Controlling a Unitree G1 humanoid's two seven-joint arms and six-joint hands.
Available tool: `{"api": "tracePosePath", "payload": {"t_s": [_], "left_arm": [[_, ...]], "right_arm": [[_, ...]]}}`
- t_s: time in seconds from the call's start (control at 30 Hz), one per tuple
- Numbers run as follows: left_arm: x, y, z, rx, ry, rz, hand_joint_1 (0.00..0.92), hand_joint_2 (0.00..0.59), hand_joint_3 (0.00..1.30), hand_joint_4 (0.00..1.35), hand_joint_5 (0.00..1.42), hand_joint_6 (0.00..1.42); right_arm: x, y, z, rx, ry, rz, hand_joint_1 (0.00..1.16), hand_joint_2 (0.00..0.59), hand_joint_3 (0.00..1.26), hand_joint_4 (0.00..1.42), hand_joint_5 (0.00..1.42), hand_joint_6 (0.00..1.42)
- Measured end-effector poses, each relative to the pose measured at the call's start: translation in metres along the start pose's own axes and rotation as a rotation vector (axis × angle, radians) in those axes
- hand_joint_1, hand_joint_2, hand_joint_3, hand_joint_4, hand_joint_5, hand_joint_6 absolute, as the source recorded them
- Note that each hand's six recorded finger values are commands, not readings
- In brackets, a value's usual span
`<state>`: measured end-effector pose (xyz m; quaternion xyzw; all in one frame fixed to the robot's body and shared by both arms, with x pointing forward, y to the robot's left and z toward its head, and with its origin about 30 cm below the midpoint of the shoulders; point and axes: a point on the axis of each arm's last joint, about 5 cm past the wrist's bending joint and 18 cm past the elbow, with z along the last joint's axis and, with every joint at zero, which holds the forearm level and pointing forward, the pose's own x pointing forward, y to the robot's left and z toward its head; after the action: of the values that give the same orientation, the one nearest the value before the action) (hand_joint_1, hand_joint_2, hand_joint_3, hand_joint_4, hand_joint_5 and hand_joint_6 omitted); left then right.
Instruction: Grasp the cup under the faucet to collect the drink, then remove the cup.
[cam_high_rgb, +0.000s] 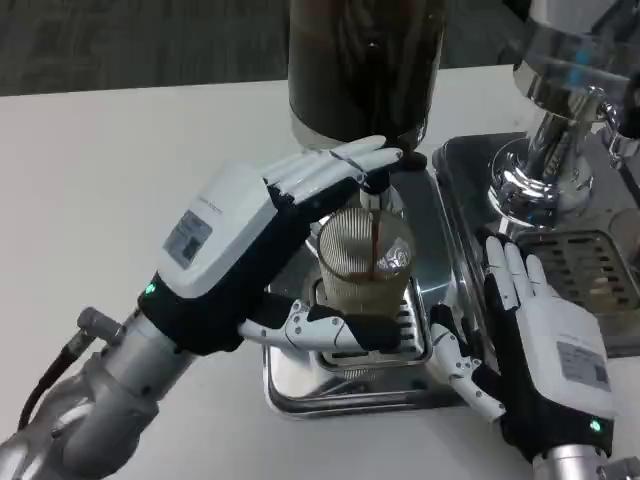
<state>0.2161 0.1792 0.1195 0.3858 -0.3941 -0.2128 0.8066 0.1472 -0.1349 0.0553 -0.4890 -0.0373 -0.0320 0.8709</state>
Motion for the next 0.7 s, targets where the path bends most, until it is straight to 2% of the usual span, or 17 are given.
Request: {"api": "tracePosePath", "payload": {"t_s": [0.13,0.2,0.33,0.4,0.5,0.7], "left_arm": [[-0.0012,0.0000,0.0006,0.010,-0.008,-0.003,0.000,0.091,0.27,0.20,0.37,0.38],[-0.0015,-0.0002,0.0009,0.017,-0.013,-0.006,0.000,0.093,0.27,0.20,0.37,0.38],[-0.0022,-0.0007,0.0009,0.024,-0.017,-0.009,0.000,0.097,0.27,0.20,0.37,0.38],[-0.0026,-0.0006,0.0008,0.028,-0.019,-0.009,0.000,0.099,0.28,0.20,0.37,0.38],[-0.0030,-0.0007,0.0007,0.033,-0.020,-0.009,0.000,0.101,0.28,0.20,0.37,0.38],[-0.0031,-0.0010,0.0003,0.058,-0.027,-0.015,0.000,0.103,0.28,0.20,0.37,0.37]], "right_arm": [[-0.0001,0.0003,-0.0001,0.015,0.005,0.003,0.18,0.396,0.00,0.00,0.00,0.14],[-0.0002,0.0005,0.0001,0.029,0.002,0.005,0.21,0.350,0.00,0.00,0.00,0.15],[0.0002,-0.0004,0.0000,0.122,-0.013,0.004,0.30,0.306,0.00,0.00,0.00,0.17],[0.0013,-0.0007,-0.0007,0.178,-0.021,0.006,0.30,0.304,0.00,0.00,0.00,0.18],[0.0050,-0.0011,-0.0048,0.274,-0.017,0.022,0.30,0.302,0.00,0.00,0.00,0.18],[0.0054,-0.0002,-0.0069,0.319,-0.026,0.033,0.32,0.296,0.00,0.00,0.00,0.19]]}}
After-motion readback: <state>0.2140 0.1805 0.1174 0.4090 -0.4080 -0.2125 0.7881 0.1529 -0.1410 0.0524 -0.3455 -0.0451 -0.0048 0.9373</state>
